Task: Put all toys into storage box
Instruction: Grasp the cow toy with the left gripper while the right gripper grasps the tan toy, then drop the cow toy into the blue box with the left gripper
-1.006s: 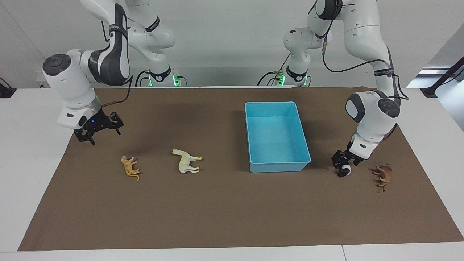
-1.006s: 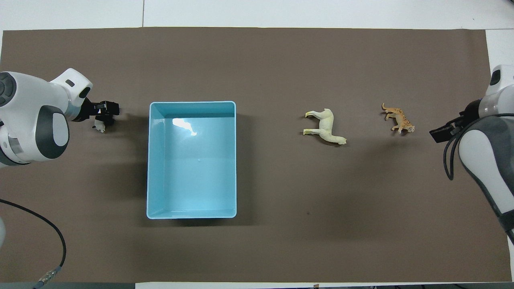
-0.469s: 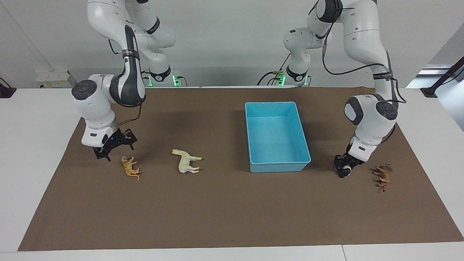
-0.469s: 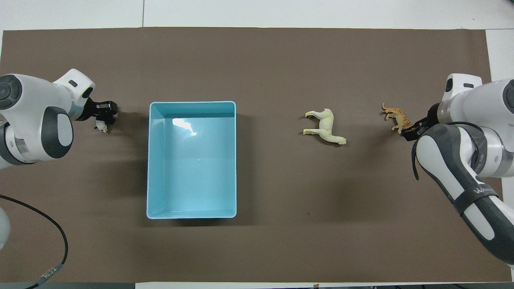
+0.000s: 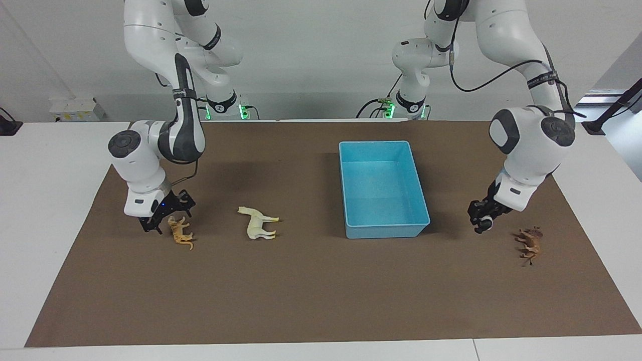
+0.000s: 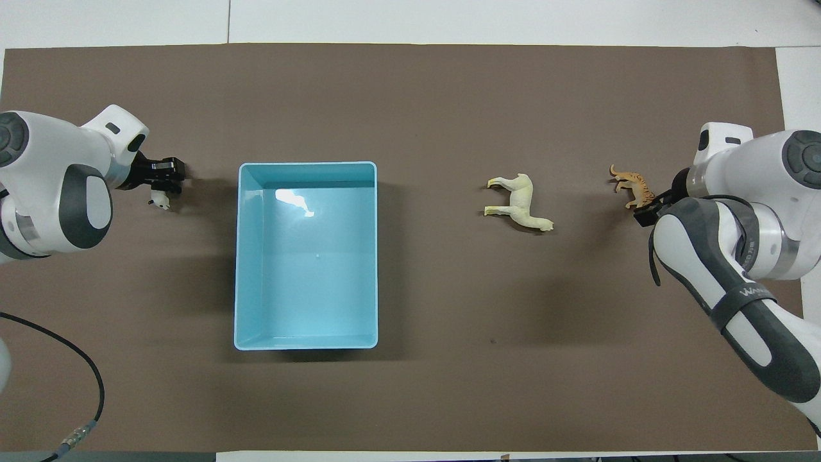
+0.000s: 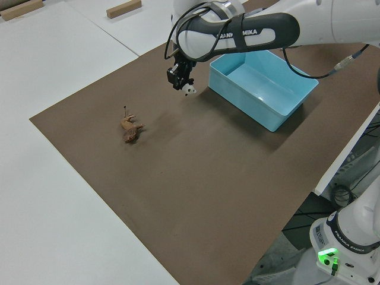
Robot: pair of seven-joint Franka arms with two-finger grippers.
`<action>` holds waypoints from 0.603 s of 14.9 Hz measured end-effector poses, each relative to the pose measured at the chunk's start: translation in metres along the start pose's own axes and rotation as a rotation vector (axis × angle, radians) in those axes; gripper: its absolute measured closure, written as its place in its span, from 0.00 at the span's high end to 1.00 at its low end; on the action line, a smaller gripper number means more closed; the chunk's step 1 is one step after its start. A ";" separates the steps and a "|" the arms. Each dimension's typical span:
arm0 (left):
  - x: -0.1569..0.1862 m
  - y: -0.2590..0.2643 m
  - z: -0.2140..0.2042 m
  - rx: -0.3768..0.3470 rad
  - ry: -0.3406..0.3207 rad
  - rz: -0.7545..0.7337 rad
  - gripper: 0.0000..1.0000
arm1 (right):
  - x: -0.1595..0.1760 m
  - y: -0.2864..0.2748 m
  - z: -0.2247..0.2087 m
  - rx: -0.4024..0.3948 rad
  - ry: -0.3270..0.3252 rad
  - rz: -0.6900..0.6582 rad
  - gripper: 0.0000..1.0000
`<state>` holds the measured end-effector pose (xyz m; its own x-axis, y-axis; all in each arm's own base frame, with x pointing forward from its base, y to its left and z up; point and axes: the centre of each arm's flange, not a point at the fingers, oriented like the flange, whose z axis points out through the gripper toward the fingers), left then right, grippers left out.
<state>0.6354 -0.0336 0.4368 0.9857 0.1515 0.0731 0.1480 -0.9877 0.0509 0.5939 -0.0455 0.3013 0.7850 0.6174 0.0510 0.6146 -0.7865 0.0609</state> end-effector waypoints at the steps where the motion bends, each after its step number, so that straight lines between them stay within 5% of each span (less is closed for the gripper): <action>1: -0.011 0.026 -0.020 -0.004 0.005 -0.043 0.54 | 0.003 -0.002 0.001 0.000 0.006 -0.002 1.00; 6: -0.078 0.158 -0.024 0.000 -0.035 -0.195 0.54 | 0.007 -0.006 0.009 -0.002 0.013 -0.005 1.00; 9: -0.099 0.189 -0.017 0.006 -0.050 -0.191 0.53 | 0.006 -0.004 0.011 0.006 0.017 0.012 1.00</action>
<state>0.5642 -0.2344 0.4559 0.9423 0.3345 0.0136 0.3333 -0.9413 0.0530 0.5967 -0.0392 0.2900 0.7907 0.6083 0.0687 0.6059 -0.7937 0.0537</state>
